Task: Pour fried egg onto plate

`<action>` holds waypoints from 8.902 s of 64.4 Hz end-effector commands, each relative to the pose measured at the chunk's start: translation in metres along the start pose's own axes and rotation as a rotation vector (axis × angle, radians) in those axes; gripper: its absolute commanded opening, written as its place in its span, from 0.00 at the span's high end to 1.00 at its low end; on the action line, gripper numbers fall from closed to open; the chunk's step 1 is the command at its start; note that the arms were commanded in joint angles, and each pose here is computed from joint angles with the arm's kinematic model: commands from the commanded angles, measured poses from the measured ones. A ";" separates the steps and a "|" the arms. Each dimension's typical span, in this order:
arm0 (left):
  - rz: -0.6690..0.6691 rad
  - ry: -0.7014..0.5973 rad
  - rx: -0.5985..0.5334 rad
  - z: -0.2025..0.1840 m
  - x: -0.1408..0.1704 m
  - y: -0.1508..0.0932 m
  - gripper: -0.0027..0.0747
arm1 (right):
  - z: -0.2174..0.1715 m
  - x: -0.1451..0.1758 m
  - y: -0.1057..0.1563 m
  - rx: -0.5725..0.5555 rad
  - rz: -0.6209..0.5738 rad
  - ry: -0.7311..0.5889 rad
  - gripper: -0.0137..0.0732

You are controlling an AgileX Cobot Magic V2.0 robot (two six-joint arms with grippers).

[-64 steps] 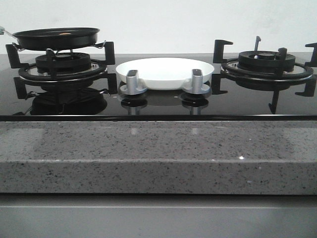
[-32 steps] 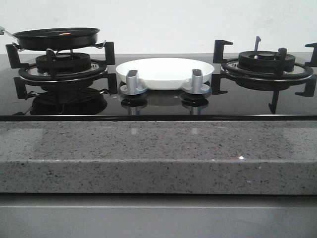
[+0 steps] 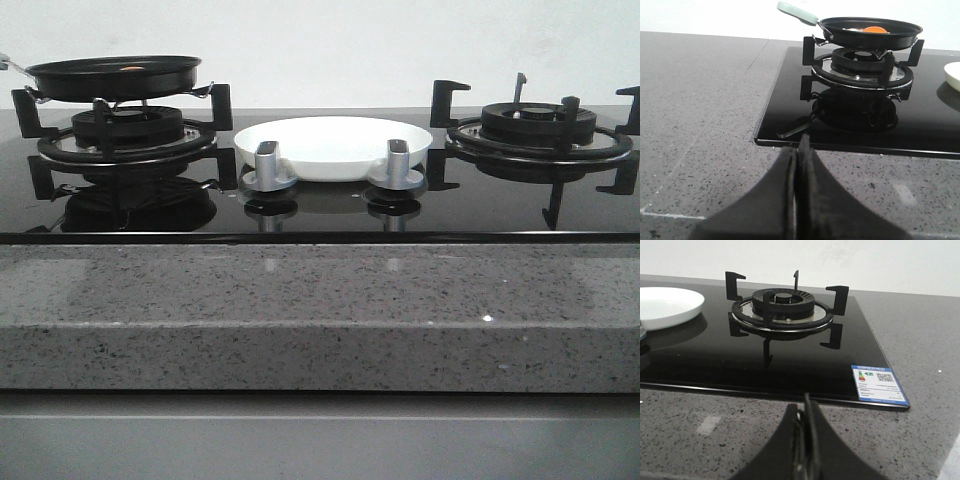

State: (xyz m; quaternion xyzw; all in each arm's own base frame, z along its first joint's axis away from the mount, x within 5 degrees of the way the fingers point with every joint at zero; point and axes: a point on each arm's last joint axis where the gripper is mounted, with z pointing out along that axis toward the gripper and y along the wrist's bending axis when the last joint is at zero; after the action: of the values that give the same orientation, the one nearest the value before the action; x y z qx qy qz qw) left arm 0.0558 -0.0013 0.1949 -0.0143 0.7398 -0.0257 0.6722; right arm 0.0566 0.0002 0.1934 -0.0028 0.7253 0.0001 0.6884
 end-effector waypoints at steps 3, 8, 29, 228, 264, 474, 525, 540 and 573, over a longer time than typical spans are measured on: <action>-0.015 -0.107 0.003 -0.001 -0.007 0.000 0.99 | -0.002 -0.010 0.000 0.006 0.000 -0.108 0.92; -0.010 -0.118 0.003 -0.002 -0.008 0.000 0.99 | -0.002 -0.010 0.000 0.006 0.000 -0.109 0.92; -0.062 -0.320 0.019 -0.013 -0.051 -0.002 0.99 | -0.013 -0.051 -0.001 0.010 -0.015 -0.210 0.92; 0.047 -0.116 -0.007 0.033 -0.168 -0.008 0.10 | 0.286 -0.203 0.091 -0.356 -0.040 0.739 0.45; 0.047 -0.116 -0.007 0.033 -0.168 -0.008 0.10 | 0.387 -0.184 0.121 -0.463 -0.075 0.936 0.45; -0.237 0.040 0.051 0.059 -0.170 -0.015 0.10 | 0.284 -0.171 0.109 -0.605 0.106 0.821 0.92; -0.744 0.420 0.039 0.240 -0.181 0.026 0.17 | 0.284 -0.171 0.108 -0.604 0.106 0.821 0.92; -0.900 0.496 0.184 0.282 -0.170 0.044 0.24 | 0.284 -0.171 0.108 -0.604 0.106 0.821 0.92; -0.975 0.563 0.293 0.329 -0.161 0.051 0.41 | 0.284 -0.171 0.108 -0.604 0.106 0.821 0.92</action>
State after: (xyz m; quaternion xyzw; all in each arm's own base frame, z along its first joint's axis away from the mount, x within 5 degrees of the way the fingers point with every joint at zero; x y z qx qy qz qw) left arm 0.4034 0.0554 0.2872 -0.2667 0.8114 -0.4089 0.3214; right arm 0.3567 0.1112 0.3193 -0.1694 0.9223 0.2263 0.2635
